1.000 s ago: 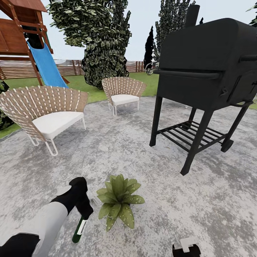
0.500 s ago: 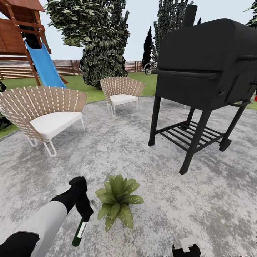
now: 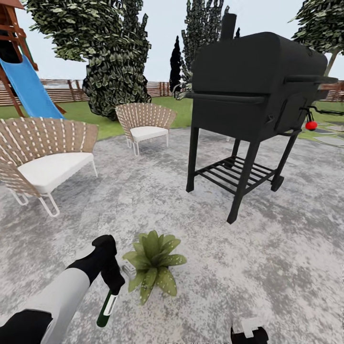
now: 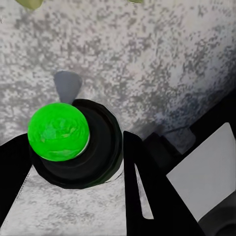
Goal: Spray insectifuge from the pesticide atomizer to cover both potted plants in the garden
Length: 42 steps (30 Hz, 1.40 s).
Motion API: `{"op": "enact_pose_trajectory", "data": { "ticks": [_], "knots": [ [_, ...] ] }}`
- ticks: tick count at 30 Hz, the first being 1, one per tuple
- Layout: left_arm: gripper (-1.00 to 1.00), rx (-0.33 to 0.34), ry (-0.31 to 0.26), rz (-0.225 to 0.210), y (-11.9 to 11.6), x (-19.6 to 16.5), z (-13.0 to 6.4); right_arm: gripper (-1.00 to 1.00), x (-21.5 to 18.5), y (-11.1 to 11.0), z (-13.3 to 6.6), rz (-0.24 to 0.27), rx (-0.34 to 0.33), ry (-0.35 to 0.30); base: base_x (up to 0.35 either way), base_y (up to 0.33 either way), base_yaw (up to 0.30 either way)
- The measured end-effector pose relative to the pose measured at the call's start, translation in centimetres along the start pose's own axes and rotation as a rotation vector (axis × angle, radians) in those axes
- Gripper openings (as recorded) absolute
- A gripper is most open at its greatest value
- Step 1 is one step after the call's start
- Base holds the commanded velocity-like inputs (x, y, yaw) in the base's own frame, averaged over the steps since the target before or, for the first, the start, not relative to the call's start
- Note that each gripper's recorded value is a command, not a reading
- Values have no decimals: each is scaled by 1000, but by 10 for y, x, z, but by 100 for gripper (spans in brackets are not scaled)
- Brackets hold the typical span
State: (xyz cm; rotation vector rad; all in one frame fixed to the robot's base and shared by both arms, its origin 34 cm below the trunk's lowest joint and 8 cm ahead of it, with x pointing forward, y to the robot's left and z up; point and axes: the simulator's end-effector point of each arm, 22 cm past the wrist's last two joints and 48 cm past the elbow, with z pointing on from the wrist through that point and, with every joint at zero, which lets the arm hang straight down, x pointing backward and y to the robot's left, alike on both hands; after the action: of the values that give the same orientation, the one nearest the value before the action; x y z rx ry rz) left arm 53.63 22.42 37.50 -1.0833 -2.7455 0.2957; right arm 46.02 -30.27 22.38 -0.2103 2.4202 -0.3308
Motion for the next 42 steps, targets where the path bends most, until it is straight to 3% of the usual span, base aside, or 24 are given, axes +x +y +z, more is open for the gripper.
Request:
{"op": "enact_pose_trajectory", "data": {
  "ticks": [13,19,23,27,33,37,42],
  "knots": [
    [-100,-3,3,-1,-3,0,3,100,0,0,0,0,0,-1,99,312,-65],
    [-100,-1,13,-8,-1,5,7,100,0,0,0,0,0,-1,43,45,-243],
    [-100,-8,32,-18,-1,17,20,100,0,0,0,0,0,0,1,1,-290],
    [-100,-47,48,-32,4,30,35,100,0,0,0,0,0,0,0,0,-79],
    [-100,-39,49,-71,11,46,41,100,0,0,0,0,0,0,0,0,-4],
    [-100,-30,40,-127,24,63,41,100,0,0,0,0,0,0,0,0,-158],
    [-100,-18,39,-145,23,70,45,100,0,0,0,0,1,0,0,0,-270]
  ]
}}
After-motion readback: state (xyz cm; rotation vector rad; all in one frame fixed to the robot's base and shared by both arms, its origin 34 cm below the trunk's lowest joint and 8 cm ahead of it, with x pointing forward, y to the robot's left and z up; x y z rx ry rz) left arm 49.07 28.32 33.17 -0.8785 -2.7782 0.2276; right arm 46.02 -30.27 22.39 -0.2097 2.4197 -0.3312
